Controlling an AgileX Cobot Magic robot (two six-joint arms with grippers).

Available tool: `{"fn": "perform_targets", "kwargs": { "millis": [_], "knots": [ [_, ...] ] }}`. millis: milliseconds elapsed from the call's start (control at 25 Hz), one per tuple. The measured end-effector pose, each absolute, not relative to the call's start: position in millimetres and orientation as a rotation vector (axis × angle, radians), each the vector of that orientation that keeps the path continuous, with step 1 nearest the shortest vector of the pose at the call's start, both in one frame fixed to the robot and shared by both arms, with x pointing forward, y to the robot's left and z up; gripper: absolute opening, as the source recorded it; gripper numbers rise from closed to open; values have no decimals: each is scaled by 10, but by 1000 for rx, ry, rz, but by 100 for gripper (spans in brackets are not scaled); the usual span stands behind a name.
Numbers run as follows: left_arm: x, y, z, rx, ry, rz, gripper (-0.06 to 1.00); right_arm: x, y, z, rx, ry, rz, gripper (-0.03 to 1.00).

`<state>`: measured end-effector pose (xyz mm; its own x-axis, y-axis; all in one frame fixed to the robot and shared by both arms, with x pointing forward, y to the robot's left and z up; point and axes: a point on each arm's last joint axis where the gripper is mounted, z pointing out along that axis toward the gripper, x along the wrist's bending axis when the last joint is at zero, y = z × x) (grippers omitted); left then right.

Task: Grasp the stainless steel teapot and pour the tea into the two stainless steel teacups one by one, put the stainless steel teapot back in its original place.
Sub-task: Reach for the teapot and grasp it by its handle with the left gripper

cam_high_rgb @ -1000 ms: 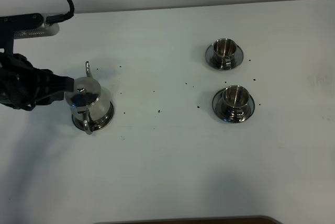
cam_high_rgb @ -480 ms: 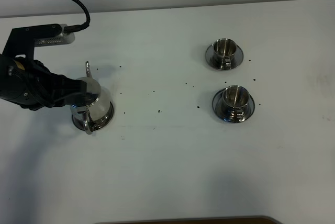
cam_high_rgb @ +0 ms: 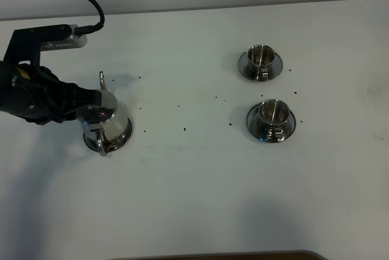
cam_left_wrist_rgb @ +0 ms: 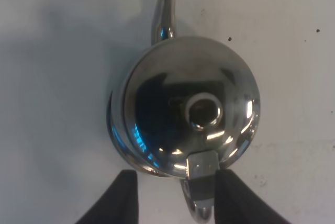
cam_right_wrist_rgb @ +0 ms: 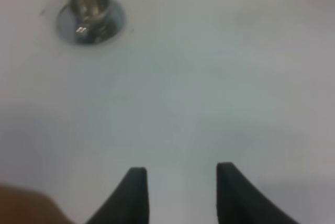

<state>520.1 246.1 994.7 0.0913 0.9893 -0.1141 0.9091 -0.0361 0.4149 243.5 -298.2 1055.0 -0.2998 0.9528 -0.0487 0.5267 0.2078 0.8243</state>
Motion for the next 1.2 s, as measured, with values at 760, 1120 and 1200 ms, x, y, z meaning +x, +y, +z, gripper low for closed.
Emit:
{"fn": "perform_targets", "kwargs": {
  "millis": [760, 1120, 1200],
  "knots": [
    [5004, 2487, 9748, 2038, 2008, 144, 40, 2277, -2979, 10547, 1564, 1537, 873, 31],
    [5021, 2457, 9753, 1938, 2052, 124, 38, 2277, -2979, 10547, 1563, 1538, 873, 31],
    [5011, 2406, 9754, 1936, 2044, 104, 38, 2277, -2979, 10547, 1563, 1538, 873, 31]
  ]
}}
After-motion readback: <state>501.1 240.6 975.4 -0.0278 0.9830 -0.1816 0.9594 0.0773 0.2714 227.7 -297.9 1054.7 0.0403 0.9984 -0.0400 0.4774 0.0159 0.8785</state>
